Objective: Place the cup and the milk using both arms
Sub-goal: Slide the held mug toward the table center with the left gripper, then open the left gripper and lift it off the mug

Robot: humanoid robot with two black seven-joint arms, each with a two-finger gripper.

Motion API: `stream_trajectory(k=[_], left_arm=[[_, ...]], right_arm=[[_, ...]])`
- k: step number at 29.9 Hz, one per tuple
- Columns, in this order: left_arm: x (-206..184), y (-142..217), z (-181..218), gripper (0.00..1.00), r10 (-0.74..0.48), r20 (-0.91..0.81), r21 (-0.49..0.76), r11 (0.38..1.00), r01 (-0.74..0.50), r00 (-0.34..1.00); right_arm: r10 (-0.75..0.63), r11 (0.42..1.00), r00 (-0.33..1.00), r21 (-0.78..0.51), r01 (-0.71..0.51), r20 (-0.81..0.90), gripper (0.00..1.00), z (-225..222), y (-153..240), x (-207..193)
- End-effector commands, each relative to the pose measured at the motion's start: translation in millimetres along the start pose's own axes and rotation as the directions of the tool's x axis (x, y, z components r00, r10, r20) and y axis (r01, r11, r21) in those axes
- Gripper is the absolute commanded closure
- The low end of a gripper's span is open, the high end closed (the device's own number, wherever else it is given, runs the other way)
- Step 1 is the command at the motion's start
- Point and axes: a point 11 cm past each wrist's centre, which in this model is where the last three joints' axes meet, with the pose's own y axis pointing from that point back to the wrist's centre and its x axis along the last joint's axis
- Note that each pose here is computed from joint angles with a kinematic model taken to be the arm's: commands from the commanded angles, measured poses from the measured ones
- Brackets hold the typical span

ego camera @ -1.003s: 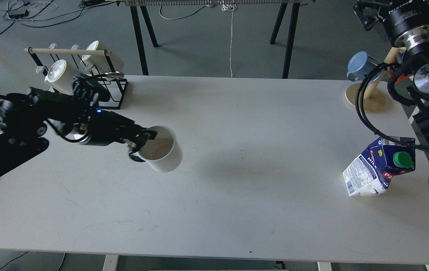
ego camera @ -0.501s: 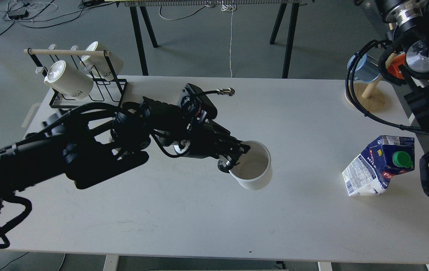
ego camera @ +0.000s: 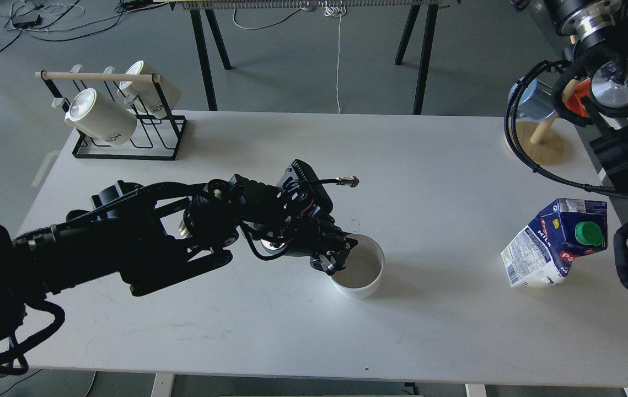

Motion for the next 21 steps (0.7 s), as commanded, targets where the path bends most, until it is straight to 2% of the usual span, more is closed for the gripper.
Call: stream_trajectory(k=[1,3,5,8,14,17,19,21], left_arm=[[-0.8,0.0,-0.1,0.78,-0.001,-0.001,0.000,1.000,0.001,1.000],[0.5,0.5,-0.5,0.68,0.004,-0.004,0.001,1.000,-0.004,1.000],[1.0,3.9,-4.6,0.52,0.010,-0.013,0.007,1.000,-0.010,1.000],[9.4,13.0,-12.3,0.45,0.047,-0.045,0.010,0.999,-0.046,0.998],[55.3,63.4,-43.2,0.39,0.270,-0.270,0.023,0.962,-0.274,0.924],[72.9,97.5,-64.7,0.35,0.374,-0.409,0.044,0.919,-0.392,0.832],[84.2,119.7,-76.9,0.34,0.435,-0.505,0.054,0.878,-0.475,0.746],[92.1,139.6,-88.1,0.25,0.473,-0.606,0.063,0.830,-0.554,0.640]], right_arm=[[0.000,1.000,1.000,0.000,0.000,0.000,0.01,0.2,0.0,0.0],[0.001,1.000,1.000,-0.003,-0.001,0.000,0.01,1.3,0.8,0.8],[0.001,1.000,1.000,-0.005,-0.001,0.001,0.01,2.3,1.4,1.1],[-0.003,1.000,1.000,-0.007,0.003,0.002,0.01,2.9,1.7,0.3],[-0.033,0.999,0.999,-0.011,0.033,-0.001,0.01,-2.5,9.0,-2.3],[-0.041,0.999,0.998,-0.010,0.040,-0.044,0.01,-22.8,21.9,3.6],[-0.041,0.999,0.998,-0.036,0.039,-0.056,0.01,-20.4,34.6,9.9],[-0.040,0.998,0.996,-0.059,0.036,-0.073,0.01,-22.9,49.6,16.7]])
